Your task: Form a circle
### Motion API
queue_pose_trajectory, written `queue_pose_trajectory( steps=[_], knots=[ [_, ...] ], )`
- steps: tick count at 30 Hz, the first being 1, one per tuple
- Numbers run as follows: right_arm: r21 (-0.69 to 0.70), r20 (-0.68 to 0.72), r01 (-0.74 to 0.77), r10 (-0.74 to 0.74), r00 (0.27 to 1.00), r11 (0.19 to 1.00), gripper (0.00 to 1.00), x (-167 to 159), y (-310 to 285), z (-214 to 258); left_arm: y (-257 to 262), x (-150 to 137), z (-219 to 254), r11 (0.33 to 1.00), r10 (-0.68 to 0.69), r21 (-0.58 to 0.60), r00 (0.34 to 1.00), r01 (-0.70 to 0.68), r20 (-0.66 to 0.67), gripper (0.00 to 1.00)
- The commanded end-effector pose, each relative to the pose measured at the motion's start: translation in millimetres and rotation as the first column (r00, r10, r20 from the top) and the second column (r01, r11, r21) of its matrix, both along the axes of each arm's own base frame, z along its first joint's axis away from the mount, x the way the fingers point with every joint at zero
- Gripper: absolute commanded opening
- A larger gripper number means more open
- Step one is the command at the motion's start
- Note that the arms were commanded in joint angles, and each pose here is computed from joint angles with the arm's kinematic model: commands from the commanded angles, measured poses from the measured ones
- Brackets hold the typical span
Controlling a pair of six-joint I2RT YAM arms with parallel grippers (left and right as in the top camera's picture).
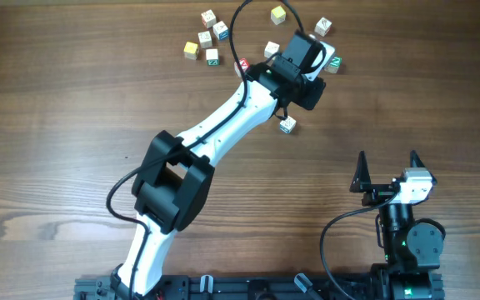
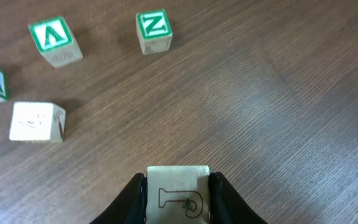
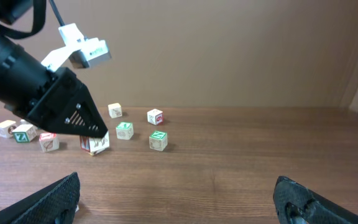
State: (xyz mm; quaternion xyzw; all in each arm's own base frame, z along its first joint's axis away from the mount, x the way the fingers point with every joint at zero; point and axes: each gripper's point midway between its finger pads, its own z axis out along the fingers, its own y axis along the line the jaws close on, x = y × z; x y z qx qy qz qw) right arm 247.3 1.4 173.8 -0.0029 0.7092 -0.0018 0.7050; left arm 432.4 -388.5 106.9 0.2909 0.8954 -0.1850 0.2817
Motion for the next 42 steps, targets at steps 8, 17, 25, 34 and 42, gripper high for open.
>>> queue_pose_trajectory(
  steps=[8, 17, 25, 34, 42],
  knots=[
    [-0.017, 0.012, -0.019, 0.020, 1.000, 1.000, 1.00, -1, 4, 3, -11, -24, -18, 0.997, 0.025, 0.071, 0.999, -0.022, -0.045, 0.23],
    [-0.017, 0.012, -0.019, 0.020, 1.000, 1.000, 1.00, -1, 4, 3, -19, -32, -21, 0.997, 0.030, 0.075, 0.999, -0.026, -0.046, 0.23],
    [-0.017, 0.012, -0.019, 0.020, 1.000, 1.000, 1.00, -1, 4, 3, -18, -25, -56, 0.991, 0.092, 0.102, 0.993, -0.084, -0.069, 0.22],
    [-0.017, 0.012, -0.019, 0.020, 1.000, 1.000, 1.00, -1, 4, 3, -8, -14, -73, 0.974, 0.184, 0.145, 0.982, -0.176, -0.042, 0.23],
    [-0.017, 0.012, -0.019, 0.020, 1.000, 1.000, 1.00, -1, 4, 3, -3, -9, -72, 0.957, 0.266, 0.134, 0.963, -0.259, -0.039, 0.24]
  ],
)
